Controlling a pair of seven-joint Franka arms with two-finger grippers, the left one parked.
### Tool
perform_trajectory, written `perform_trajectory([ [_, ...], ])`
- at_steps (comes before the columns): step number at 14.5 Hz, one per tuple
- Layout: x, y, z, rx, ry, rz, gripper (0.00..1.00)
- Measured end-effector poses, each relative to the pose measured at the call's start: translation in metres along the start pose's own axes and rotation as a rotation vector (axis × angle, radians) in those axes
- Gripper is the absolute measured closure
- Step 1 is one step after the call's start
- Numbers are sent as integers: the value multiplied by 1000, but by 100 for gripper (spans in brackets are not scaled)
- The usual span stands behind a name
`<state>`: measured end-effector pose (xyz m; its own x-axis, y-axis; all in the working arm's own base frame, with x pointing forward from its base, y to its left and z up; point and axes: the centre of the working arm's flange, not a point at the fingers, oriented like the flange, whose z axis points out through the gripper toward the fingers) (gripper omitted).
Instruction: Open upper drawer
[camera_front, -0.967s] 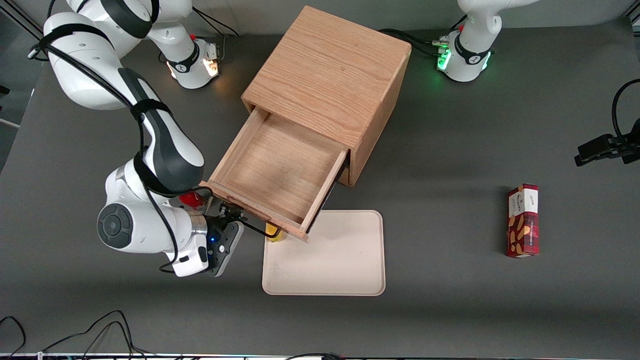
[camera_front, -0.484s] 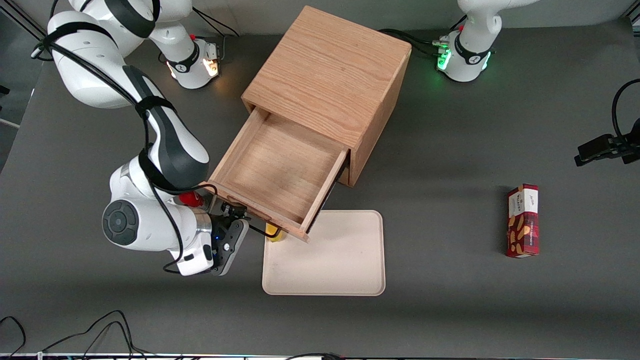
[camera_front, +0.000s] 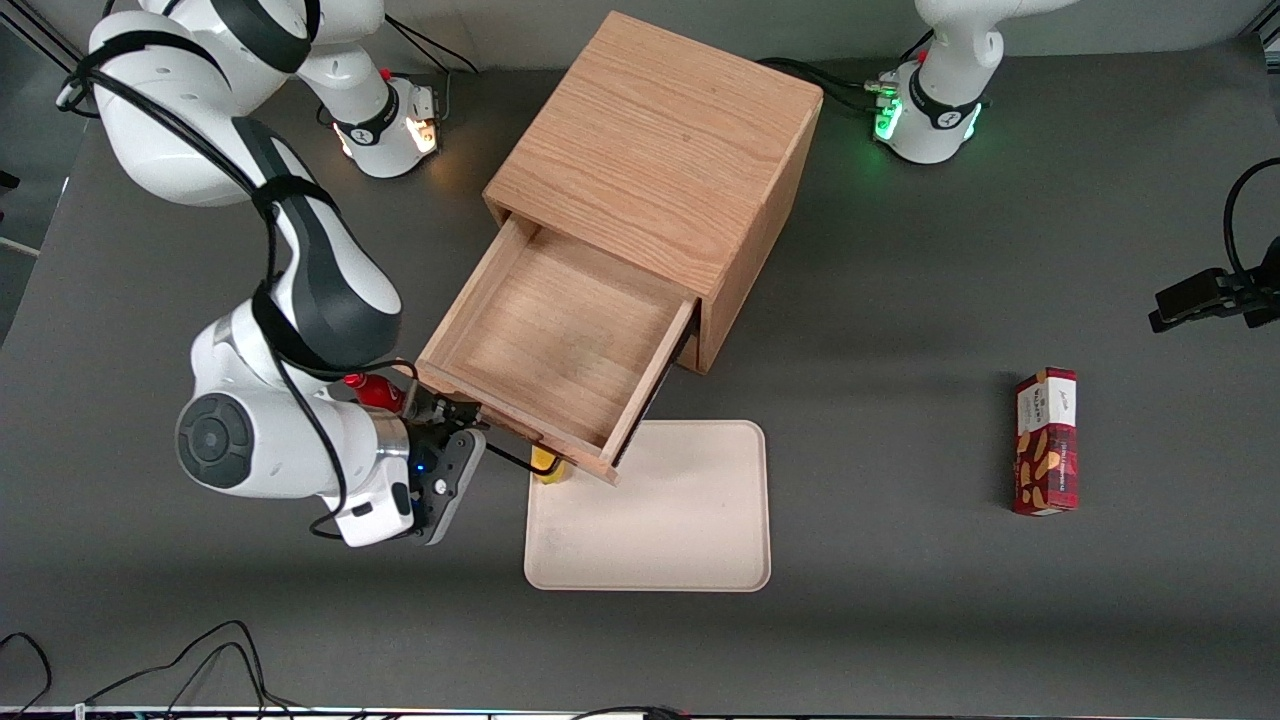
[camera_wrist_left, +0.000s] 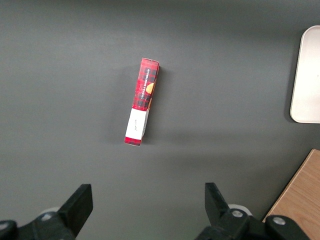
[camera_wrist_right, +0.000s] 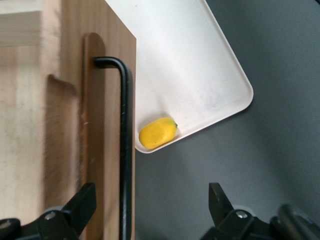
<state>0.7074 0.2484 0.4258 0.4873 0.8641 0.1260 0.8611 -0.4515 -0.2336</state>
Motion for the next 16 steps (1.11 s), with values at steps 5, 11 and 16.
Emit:
perform_trajectory([
  [5,-26,-29,-89,-36,-38,18,0],
  [11,-123,-50,-180,-104,-117,212,0],
  [16,-185,-94,-199,-243,-141,440,0],
])
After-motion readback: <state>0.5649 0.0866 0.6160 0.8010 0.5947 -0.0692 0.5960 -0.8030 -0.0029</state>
